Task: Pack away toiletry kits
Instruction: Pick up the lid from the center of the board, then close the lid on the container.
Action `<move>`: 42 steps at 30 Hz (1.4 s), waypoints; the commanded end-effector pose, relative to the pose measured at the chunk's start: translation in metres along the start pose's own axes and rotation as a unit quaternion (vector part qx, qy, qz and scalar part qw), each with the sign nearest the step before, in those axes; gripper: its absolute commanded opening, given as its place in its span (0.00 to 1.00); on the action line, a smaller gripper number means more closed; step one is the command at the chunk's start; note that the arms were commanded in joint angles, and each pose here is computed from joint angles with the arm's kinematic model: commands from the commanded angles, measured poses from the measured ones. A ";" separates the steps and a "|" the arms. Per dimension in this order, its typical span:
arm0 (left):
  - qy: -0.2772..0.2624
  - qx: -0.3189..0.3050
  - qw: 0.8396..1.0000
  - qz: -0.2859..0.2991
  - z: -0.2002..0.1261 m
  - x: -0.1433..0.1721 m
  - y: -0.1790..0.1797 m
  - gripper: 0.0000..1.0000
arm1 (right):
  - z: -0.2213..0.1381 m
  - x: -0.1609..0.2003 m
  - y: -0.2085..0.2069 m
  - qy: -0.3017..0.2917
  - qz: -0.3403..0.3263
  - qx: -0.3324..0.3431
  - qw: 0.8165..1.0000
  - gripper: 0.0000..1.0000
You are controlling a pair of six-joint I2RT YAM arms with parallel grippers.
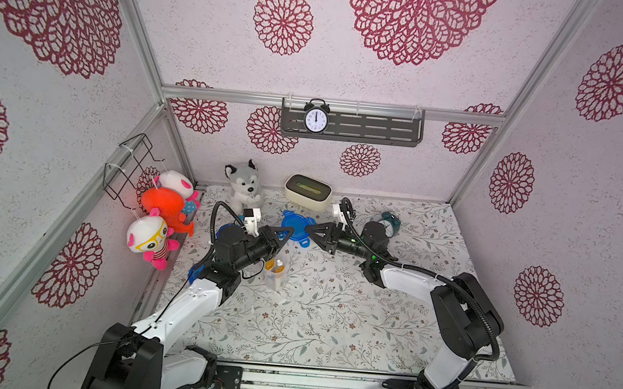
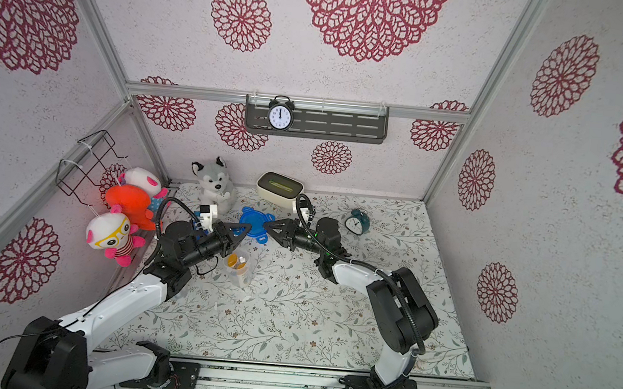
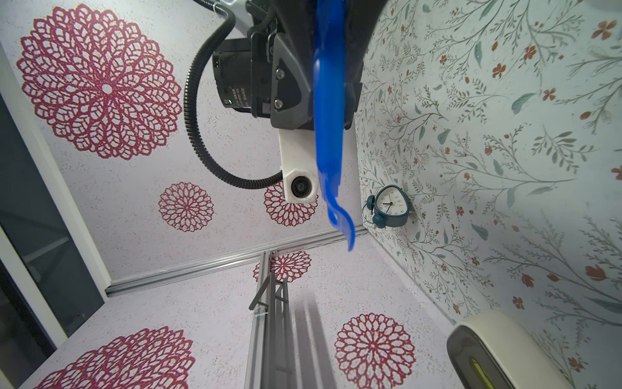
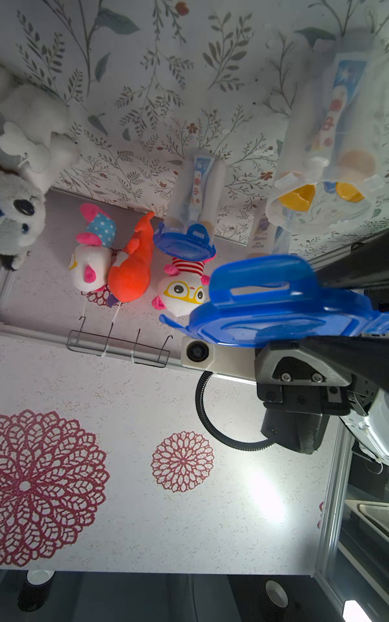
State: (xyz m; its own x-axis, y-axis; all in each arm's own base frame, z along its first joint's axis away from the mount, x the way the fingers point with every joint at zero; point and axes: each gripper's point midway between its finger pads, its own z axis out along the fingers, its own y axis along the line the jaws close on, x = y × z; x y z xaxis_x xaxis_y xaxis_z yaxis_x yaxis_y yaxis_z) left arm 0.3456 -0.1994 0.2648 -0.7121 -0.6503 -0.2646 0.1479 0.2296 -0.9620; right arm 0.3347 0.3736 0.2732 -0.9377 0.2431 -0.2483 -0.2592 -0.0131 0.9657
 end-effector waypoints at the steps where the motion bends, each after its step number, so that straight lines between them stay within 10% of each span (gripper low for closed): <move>1: 0.008 0.014 1.000 -0.007 0.002 0.001 -0.001 0.00 | 0.003 -0.005 0.037 -0.008 -0.045 -0.053 0.998 0.19; 5: 0.013 0.011 1.000 -0.011 -0.001 0.006 0.003 0.07 | 0.003 -0.005 0.031 0.001 -0.052 -0.037 0.998 0.09; 14: -0.015 -0.130 0.987 0.091 -0.055 0.000 0.025 0.67 | -0.010 0.002 0.007 0.017 -0.050 0.018 0.998 0.04; 30: 0.020 -0.376 0.909 0.178 -0.136 -0.009 0.064 0.71 | -0.006 0.042 -0.019 0.157 -0.068 0.079 0.982 0.06; 42: 0.032 -0.316 0.930 0.187 -0.118 0.000 0.055 0.68 | 0.017 0.051 -0.032 0.211 -0.062 0.082 0.972 0.06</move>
State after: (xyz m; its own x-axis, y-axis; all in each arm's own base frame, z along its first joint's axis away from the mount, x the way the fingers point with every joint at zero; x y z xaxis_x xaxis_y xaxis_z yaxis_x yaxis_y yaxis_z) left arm 0.2711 -0.0951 0.2112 -0.7517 -0.4186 -0.5097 -0.0865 0.8287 -0.5530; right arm 0.3044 0.3970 0.2214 -0.9419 -0.1441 -0.3033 -0.3270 0.1885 0.9260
